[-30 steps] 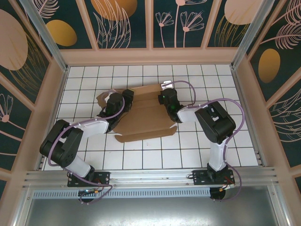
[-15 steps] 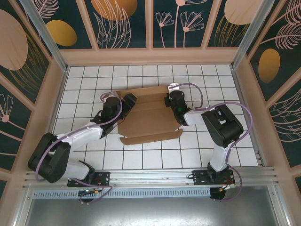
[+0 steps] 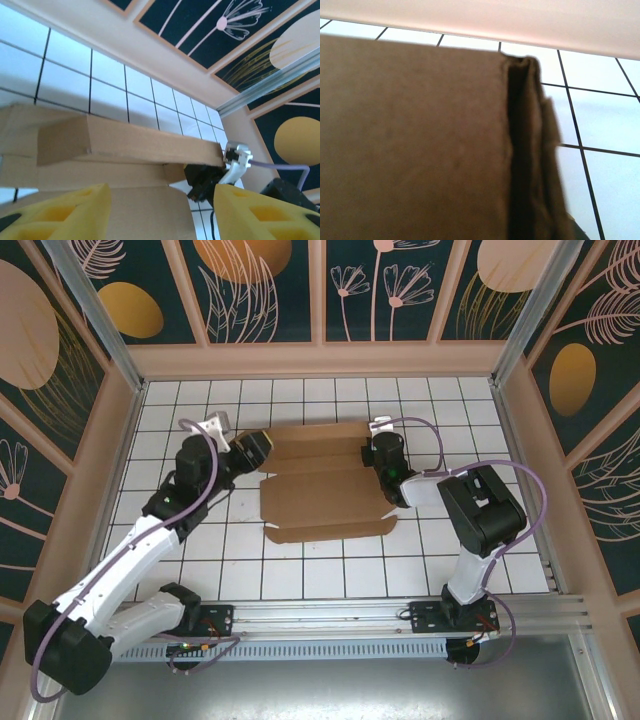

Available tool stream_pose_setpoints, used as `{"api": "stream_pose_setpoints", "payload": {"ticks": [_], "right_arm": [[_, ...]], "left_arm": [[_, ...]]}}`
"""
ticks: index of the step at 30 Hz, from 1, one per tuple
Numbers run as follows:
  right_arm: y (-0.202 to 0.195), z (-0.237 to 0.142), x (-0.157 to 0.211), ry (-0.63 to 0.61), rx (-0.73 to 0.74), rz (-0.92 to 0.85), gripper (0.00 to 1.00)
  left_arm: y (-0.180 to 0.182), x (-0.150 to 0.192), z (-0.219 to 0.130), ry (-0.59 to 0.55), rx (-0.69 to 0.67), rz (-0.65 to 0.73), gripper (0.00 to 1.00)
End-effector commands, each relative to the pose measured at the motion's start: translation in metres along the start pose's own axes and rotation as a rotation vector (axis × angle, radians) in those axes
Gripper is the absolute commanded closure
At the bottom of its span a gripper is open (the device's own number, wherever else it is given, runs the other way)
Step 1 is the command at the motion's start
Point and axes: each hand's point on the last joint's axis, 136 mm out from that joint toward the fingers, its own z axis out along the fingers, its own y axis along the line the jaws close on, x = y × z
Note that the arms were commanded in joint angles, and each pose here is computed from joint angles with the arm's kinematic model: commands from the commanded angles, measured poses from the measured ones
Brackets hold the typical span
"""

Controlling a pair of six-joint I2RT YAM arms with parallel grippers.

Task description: Fold the paper box

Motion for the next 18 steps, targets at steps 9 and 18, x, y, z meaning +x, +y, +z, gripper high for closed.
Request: {"api": "stream_pose_setpoints", "payload": {"ticks": [9,18], "right_arm": [[0.000,-0.008,0.003,0.021,-0.017,0.012,1.00],[0.002,-0.010,0.003,0.027,-0.033,0.024,1.00]], "left_arm": [[0.024,0.025,0.068,0.212,0.049,-0.042,0.42],[0.052,0.024,0.093,0.192,-0.009,-0.048,0.43]]}}
